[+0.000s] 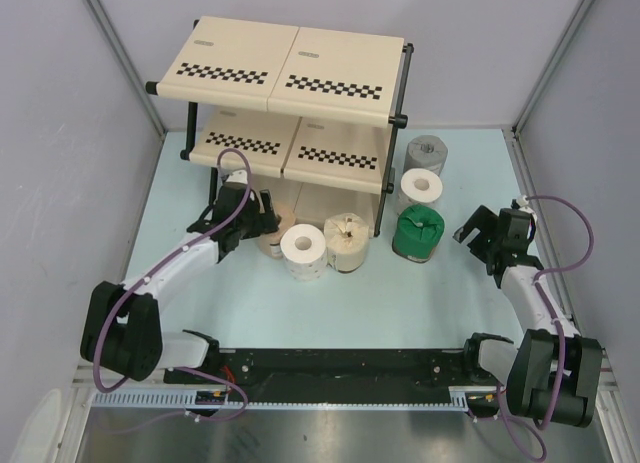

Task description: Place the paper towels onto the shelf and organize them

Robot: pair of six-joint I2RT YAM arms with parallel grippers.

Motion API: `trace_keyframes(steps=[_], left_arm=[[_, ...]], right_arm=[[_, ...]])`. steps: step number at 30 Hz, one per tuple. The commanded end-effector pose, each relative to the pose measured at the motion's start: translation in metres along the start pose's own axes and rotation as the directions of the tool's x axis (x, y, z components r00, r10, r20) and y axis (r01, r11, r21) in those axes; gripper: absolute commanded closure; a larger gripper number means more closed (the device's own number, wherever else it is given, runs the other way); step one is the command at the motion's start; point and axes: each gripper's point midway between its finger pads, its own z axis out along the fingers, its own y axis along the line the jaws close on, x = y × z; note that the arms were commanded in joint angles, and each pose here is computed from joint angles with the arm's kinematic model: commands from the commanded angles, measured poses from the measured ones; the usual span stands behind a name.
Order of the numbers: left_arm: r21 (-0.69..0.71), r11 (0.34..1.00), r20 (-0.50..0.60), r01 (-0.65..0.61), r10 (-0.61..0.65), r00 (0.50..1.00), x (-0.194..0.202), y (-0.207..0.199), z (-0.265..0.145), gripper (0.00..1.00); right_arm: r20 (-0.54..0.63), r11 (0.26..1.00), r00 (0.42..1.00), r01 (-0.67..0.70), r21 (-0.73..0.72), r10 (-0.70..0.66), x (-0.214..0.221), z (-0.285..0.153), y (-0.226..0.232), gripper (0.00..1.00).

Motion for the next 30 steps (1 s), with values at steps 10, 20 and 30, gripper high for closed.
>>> trace_keyframes(steps=[10,20,30], left_arm=[[0.033,0.999,-0.071,-0.037,0.04,0.997,0.016,-0.006,0.01,0.39],[0.072,0.997,-0.032,0.003,0.0,0.999,0.006,-0.014,-0.003,0.64],[0.12,0.992,0.191,0.039,-0.062,0.98,-0.068,-0.026,-0.076,0.6]], right_arm=[[0.037,0.997,0.999,0.004,-0.075,-0.002,-0.015,-0.003,0.019,0.01],[0.021,0.996,1.0,-0.001,-0.084,0.002,-0.012,-0.001,0.021,0.01],[0.006,0.996,1.0,-0.007,-0.09,0.008,-0.01,0.002,0.021,0.01]])
